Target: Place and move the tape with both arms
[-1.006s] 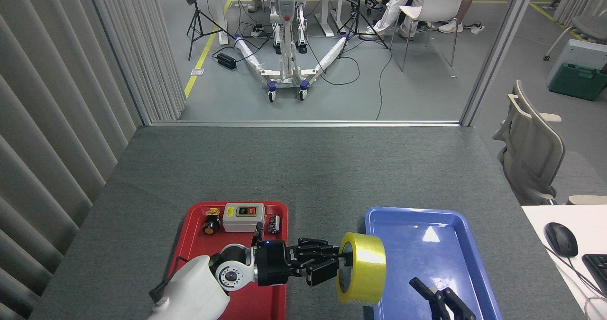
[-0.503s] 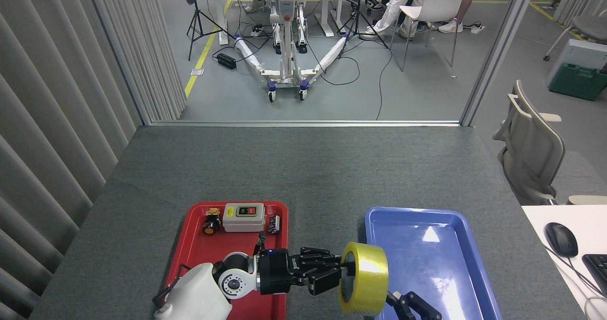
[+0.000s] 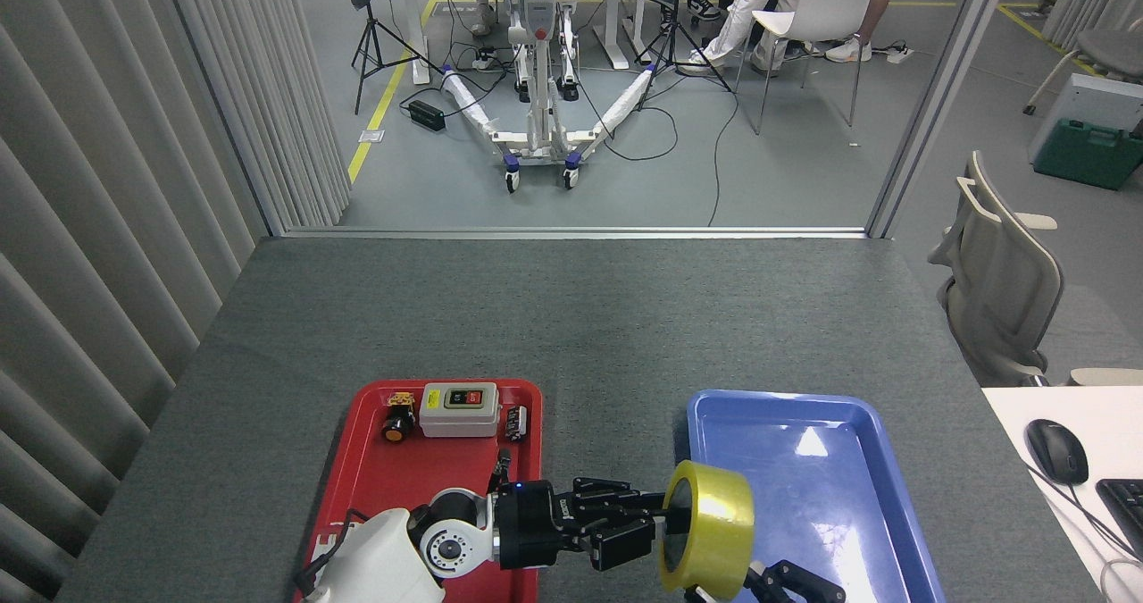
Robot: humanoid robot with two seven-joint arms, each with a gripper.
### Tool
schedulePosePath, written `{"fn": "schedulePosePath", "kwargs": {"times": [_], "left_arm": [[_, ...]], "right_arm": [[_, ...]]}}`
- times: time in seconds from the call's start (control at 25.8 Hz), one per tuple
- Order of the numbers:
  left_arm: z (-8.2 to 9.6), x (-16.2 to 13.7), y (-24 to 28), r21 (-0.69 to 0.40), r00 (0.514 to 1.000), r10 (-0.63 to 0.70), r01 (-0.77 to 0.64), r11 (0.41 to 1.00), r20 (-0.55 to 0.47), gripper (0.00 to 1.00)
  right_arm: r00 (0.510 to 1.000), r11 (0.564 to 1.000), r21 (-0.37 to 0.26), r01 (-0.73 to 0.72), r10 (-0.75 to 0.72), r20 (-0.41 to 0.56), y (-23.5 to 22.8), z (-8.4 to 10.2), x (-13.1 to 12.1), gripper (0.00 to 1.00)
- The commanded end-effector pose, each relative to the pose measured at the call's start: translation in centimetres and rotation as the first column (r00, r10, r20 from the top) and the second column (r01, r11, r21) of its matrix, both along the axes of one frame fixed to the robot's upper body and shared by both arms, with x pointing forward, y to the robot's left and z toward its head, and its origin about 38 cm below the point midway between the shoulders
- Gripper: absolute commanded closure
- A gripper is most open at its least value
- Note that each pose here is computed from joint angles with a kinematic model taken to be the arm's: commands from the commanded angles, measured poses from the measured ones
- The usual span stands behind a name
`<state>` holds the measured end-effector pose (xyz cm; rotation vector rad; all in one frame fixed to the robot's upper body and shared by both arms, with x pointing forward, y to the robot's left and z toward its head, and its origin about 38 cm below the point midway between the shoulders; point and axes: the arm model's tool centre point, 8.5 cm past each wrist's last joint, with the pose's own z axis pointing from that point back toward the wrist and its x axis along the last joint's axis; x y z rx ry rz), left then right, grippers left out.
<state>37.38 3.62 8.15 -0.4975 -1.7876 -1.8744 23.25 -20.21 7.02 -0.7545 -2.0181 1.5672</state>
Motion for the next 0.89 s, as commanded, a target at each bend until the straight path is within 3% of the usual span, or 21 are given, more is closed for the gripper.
{"fn": "schedulePosePath", "kwargs": {"times": [0.0, 0.19, 0.27, 0.35, 0.43, 0.5, 0.58, 0.66, 0.74, 0.85], "left_arm": [[0.4, 0.1, 0.5, -0.041, 1.0, 0.01, -0.009, 0.999, 0.008, 0.0], [1.9, 2.7, 4.3, -0.1, 0.991, 0.137, -0.136, 0.986, 0.008, 0.0], [2.1, 4.7, 7.2, -0.089, 0.958, 0.286, -0.286, 0.954, -0.021, 0.0], [2.3, 6.5, 11.3, -0.132, 0.888, 0.46, -0.458, 0.879, -0.019, 0.0], [2.6, 7.3, 15.4, -0.168, 0.805, 0.59, -0.574, 0.802, 0.064, 0.0], [2.1, 6.8, 19.2, -0.202, 0.699, 0.696, -0.667, 0.717, 0.165, 0.0], [1.4, 5.7, 22.2, -0.215, 0.598, 0.764, -0.735, 0.643, 0.243, 0.0], [0.7, 4.5, 23.8, -0.201, 0.517, 0.79, -0.779, 0.594, 0.33, 0.0], [0.2, 3.5, 25.4, -0.167, 0.439, 0.794, -0.822, 0.544, 0.421, 0.0], [0.2, 2.2, 27.0, -0.142, 0.354, 0.78, -0.862, 0.486, 0.517, 0.0]], "right_arm": [[0.999, 0.999, -0.01, 0.049, -0.049, -0.008, -1.6, -0.2, -0.3, 1.0], [0.974, 0.974, -0.015, 0.225, -0.225, -0.007, -7.2, 0.5, -0.3, 1.0], [0.964, 0.964, -0.091, 0.251, -0.257, -0.071, -8.1, -0.2, -0.2, 1.0], [0.931, 0.937, -0.212, 0.277, -0.316, -0.182, -8.6, -1.8, 0.7, 1.0], [0.837, 0.852, -0.291, 0.436, -0.502, -0.216, -9.8, -2.4, 3.7, 1.0], [0.797, 0.821, -0.306, 0.483, -0.556, -0.234, -9.1, -2.8, 6.5, 1.0], [0.724, 0.766, -0.336, 0.548, -0.636, -0.267, -9.4, -3.9, 8.3, 1.0], [0.698, 0.75, -0.334, 0.571, -0.658, -0.284, -8.8, -4.1, 10.1, 1.0], [0.676, 0.745, -0.337, 0.575, -0.665, -0.317, -8.4, -4.4, 10.9, 1.0], [0.616, 0.72, -0.397, 0.569, -0.693, -0.374, -8.7, -5.4, 10.7, 0.99]]}}
